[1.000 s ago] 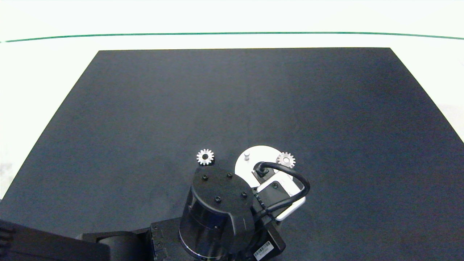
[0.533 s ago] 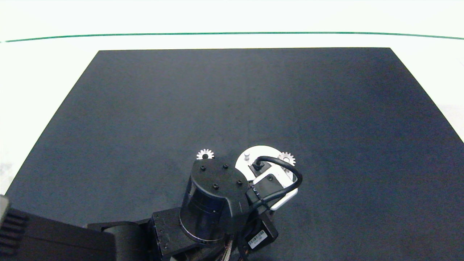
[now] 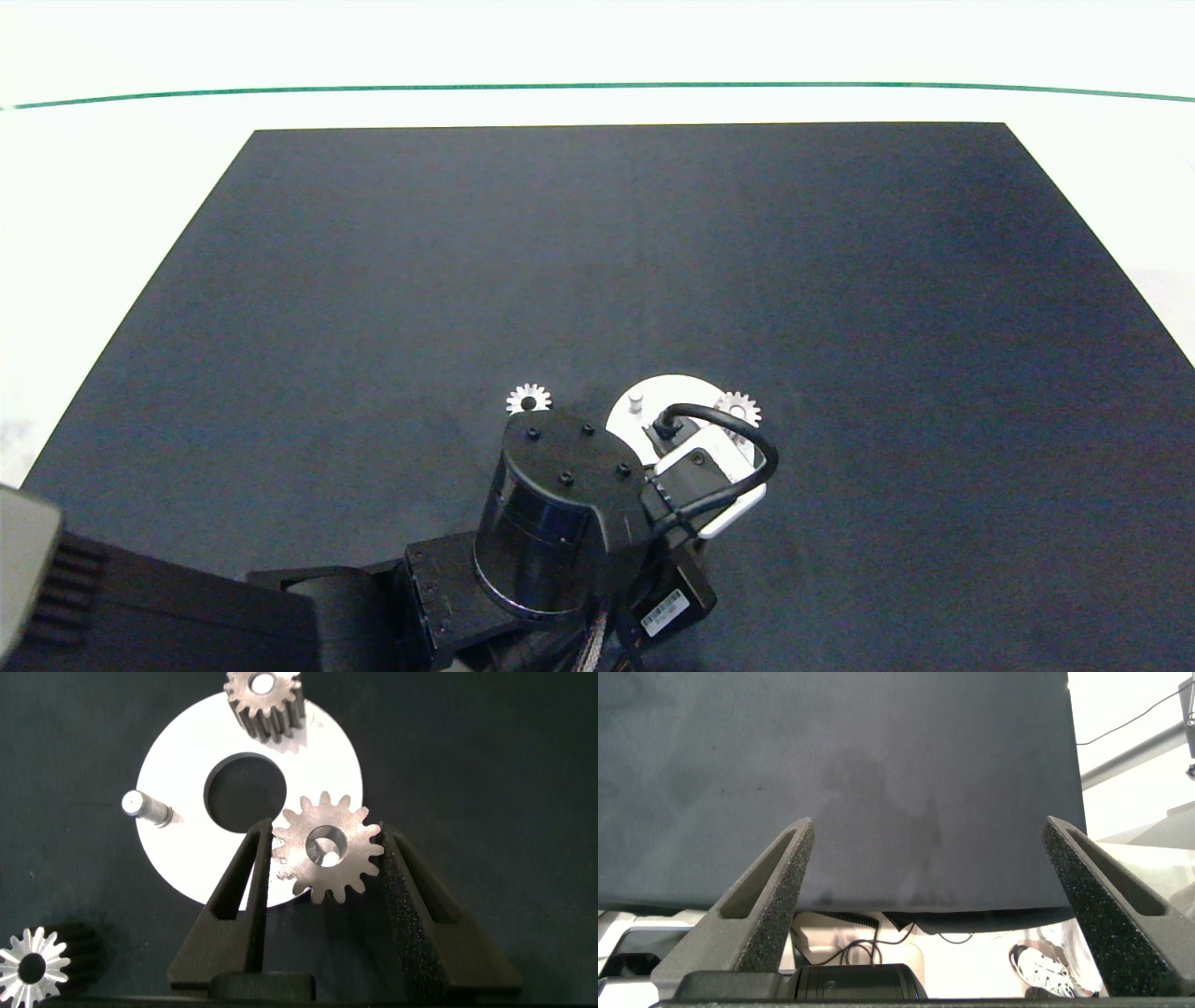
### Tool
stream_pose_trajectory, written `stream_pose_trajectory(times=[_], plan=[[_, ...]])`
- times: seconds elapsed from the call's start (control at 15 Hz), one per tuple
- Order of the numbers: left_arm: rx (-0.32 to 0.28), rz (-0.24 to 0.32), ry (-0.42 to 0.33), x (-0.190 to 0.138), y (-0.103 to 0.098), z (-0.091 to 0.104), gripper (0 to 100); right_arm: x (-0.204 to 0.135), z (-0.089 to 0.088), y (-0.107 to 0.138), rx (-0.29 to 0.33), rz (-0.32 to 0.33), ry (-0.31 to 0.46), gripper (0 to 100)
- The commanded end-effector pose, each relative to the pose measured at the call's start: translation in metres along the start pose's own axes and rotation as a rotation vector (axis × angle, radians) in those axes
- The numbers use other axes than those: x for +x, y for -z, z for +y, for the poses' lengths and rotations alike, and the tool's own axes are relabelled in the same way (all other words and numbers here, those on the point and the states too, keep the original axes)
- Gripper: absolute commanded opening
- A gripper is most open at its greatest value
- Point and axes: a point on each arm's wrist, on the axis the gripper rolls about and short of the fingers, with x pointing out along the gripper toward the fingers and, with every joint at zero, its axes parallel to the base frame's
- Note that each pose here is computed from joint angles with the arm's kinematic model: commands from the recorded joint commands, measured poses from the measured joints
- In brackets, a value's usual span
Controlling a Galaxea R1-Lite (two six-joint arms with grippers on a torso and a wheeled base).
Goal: Install three planetary gears onto the carrier pins
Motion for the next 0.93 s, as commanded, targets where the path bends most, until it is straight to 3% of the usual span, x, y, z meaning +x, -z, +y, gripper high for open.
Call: stream_pose_trajectory(times=[0.07,0.93], plan=[[0.0,-0.003,-0.006,0.0011,-0.001,0.001,13,0.0001,0.0,0.0002,-0.002,0.005,0.0,100],[0.011,0.009,0.0,0.0066,0.0017,-0.0018,13,-0.0001,-0.0001,-0.0001,0.015,0.004,0.002,100]])
